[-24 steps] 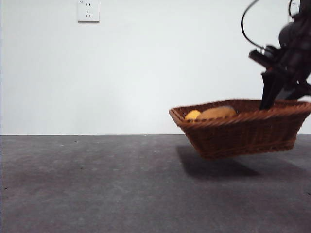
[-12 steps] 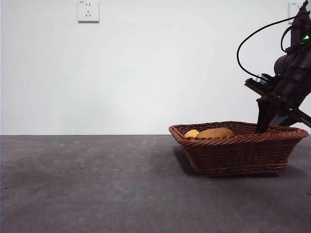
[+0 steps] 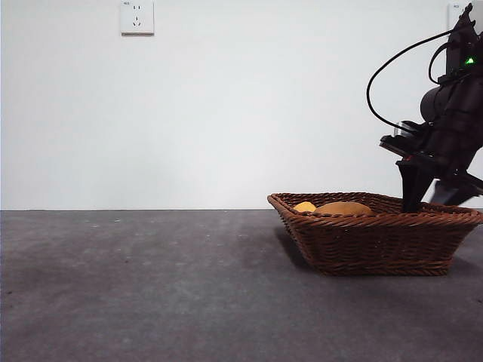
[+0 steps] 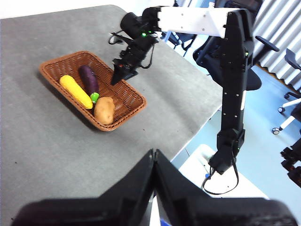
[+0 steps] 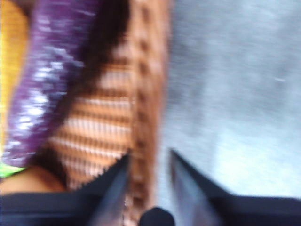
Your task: Help me put the vegetables on the table into the basket
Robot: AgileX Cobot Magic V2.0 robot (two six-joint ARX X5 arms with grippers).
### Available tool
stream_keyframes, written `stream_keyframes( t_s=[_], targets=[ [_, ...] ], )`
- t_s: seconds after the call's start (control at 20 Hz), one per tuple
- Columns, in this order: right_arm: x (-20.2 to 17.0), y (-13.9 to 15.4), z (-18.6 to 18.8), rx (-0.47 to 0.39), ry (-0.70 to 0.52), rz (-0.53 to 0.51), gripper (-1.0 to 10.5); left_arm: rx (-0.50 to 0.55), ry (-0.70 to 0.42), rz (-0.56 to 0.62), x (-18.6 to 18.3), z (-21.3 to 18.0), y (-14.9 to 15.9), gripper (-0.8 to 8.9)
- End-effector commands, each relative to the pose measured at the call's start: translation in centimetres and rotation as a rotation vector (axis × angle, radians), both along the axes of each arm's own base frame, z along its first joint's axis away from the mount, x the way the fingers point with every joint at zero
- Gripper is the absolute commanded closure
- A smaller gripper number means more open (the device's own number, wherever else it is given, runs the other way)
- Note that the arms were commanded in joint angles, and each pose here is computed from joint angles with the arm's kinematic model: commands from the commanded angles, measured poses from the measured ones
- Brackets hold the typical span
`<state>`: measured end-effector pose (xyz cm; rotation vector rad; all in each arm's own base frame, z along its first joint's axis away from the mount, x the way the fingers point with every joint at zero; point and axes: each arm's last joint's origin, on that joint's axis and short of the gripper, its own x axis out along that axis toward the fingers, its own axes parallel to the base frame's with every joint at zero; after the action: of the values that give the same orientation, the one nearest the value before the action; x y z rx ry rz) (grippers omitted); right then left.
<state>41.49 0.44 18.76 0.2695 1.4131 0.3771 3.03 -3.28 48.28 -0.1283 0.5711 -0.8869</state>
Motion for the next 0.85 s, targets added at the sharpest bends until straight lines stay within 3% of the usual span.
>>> stream_keyframes(
  t_s=[0.05,0.2,0.35,0.6,0.65,0.7,0.75,0.85],
  targets=[
    [0.0,-0.1,-0.1,-0.003,0.024,-0.031,4.4,0.015,-0.021,-0.01,0.1,-0.1,0.0,8.17],
    [-0.8,-0.1,2.6,-0.007,-0.025,-0.042,4.4,0.035,-0.036,0.028,0.1,-0.1,0.1,8.18],
    [-2.7,-0.1,7.6,-0.01,-0.141,-0.062,4.4,0.04,-0.043,0.027,0.1,-0.1,0.1,8.17],
    [-10.4,0.2,18.4,-0.026,-0.412,-0.08,4.5,0.057,-0.061,0.036,0.2,-0.1,0.1,8.17],
    [-12.9,0.2,20.6,-0.042,-0.476,-0.084,5.8,0.068,-0.067,0.063,0.3,-0.1,0.1,8.17],
    [-14.9,0.2,22.2,-0.056,-0.529,-0.088,8.1,0.078,-0.072,0.084,0.3,-0.2,0.2,8.17],
    [-17.3,0.2,23.8,-0.084,-0.589,-0.098,9.6,0.087,-0.077,0.104,0.4,-0.2,0.2,8.18],
    [-21.9,0.1,26.1,-0.129,-0.685,-0.129,9.6,0.102,-0.078,0.13,0.6,-0.2,0.1,8.17]
  ],
)
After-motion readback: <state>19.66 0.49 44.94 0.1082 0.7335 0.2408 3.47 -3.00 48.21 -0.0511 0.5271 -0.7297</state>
